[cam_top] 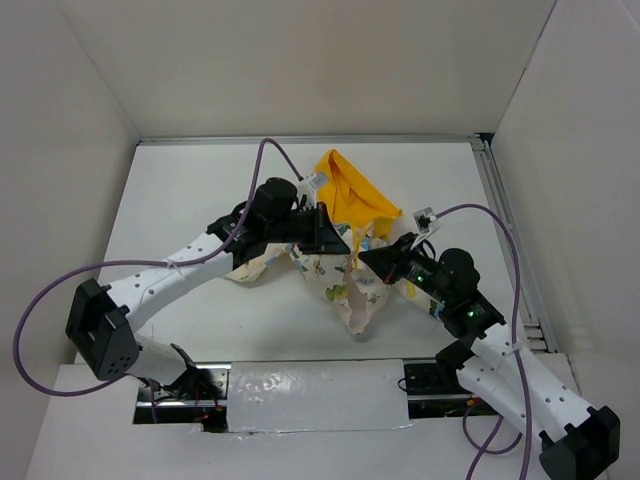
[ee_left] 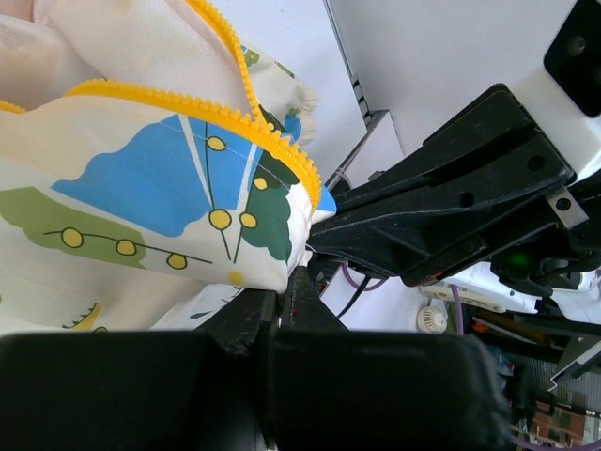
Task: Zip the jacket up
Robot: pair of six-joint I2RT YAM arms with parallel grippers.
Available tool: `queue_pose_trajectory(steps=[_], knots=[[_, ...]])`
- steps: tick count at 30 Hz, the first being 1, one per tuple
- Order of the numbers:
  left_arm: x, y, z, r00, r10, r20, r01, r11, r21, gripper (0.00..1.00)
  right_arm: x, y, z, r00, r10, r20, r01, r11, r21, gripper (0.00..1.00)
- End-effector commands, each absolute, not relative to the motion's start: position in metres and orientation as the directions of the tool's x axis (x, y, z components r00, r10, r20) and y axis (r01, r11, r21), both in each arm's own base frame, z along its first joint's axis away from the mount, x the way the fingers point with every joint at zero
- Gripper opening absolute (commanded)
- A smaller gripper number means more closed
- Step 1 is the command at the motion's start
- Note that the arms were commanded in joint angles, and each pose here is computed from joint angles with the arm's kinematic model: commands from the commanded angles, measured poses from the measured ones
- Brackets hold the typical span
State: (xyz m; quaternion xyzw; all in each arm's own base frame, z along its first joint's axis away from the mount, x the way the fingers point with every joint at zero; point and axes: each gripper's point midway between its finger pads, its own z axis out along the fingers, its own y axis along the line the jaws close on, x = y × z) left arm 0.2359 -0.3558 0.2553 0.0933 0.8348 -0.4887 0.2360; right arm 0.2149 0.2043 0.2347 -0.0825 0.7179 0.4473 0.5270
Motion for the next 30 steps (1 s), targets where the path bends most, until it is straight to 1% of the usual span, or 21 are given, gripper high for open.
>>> queue_pose_trajectory(steps=[1,5,18,30], knots=[[0.237,-0.366,0.269,-0.855,-0.069,-0.514,0.438,0.436,-0.787,0.0,0.217,0.208,0.263,-0.355,0.397,-0.847,-0.646,0.55,0.529,0.0],[0.241,-0.364,0.265,-0.854,-0.079,-0.514,0.426,0.461,-0.778,0.0,0.219,0.205,0.263,-0.343,0.407,-0.846,-0.638,0.561,0.528,0.0],[0.239,-0.359,0.263,-0.859,-0.097,-0.503,0.405,0.473,-0.782,0.0,0.22,0.195,0.257,-0.332,0.427,-0.841,-0.596,0.596,0.538,0.0],[0.232,-0.361,0.269,-0.857,-0.079,-0.51,0.431,0.434,-0.791,0.0,0.222,0.197,0.263,-0.321,0.441,-0.838,-0.605,0.585,0.54,0.0]])
